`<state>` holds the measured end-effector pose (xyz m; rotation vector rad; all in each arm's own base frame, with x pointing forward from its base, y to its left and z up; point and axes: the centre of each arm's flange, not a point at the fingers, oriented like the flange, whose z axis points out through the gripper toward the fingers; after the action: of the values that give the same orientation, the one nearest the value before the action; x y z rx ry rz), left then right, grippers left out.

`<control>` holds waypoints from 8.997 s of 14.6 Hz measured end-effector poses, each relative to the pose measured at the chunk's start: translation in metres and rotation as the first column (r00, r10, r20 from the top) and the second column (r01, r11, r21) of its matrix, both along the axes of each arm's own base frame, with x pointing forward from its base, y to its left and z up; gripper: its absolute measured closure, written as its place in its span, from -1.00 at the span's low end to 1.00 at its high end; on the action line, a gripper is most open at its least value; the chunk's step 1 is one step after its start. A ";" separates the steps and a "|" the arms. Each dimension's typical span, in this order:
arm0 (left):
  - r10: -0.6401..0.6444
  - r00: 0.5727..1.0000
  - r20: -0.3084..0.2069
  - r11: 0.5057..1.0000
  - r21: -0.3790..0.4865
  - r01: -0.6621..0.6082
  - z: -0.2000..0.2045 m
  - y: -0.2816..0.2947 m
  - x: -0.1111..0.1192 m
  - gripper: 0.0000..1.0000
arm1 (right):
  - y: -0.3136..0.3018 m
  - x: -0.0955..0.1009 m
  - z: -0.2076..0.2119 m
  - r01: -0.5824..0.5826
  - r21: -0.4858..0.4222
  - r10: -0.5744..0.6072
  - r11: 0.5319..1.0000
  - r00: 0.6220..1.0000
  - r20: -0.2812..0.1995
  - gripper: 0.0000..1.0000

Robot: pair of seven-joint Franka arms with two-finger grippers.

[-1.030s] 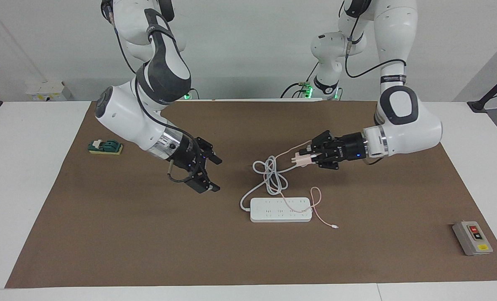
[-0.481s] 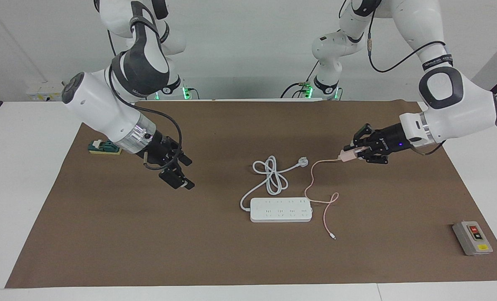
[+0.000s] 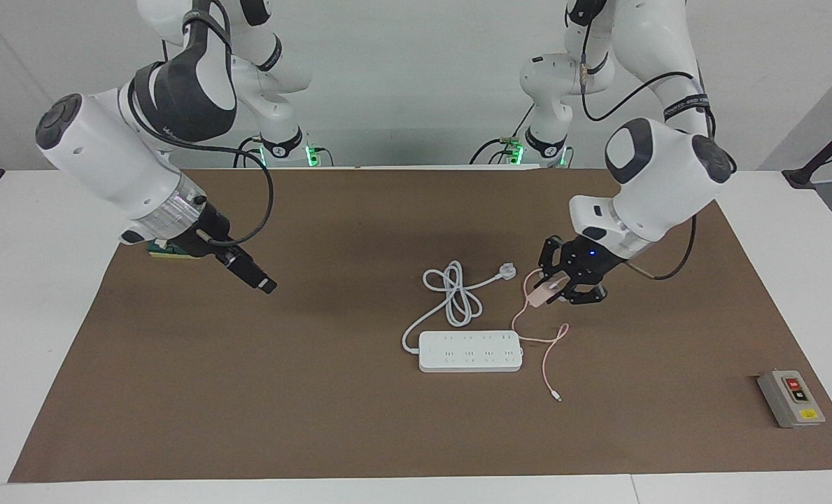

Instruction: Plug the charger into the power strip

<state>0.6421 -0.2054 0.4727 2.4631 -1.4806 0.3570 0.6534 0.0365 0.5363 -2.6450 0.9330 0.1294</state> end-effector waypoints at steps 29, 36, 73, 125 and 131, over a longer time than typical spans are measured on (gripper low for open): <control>-0.474 0.879 0.041 0.812 0.407 0.419 -0.112 -0.078 0.009 0.41 | -0.088 -0.115 0.068 -0.621 -0.304 0.620 0.723 0.777 -0.113 -1.00; -0.482 0.876 0.009 0.802 0.408 0.437 -0.114 -0.079 0.005 0.41 | -0.087 -0.115 0.068 -0.621 -0.304 0.620 0.722 0.776 -0.113 -1.00; -0.507 0.862 -0.028 0.778 0.416 0.471 -0.126 -0.085 -0.007 0.41 | -0.092 -0.119 0.077 -0.608 -0.315 0.611 0.729 0.785 -0.102 -1.00; -0.412 0.910 -0.040 0.875 0.260 0.408 -0.079 -0.086 0.014 -1.00 | -0.094 -0.119 0.077 -0.606 -0.315 0.608 0.731 0.787 -0.102 -1.00; -0.203 0.977 -0.062 0.962 0.174 0.211 0.019 -0.044 -0.004 -1.00 | -0.094 -0.119 0.077 -0.606 -0.315 0.608 0.731 0.787 -0.102 -1.00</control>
<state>0.6377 -0.2497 0.4920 2.3978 -1.8035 0.1325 0.5344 -0.0573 0.6130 -3.1691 0.0277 0.1201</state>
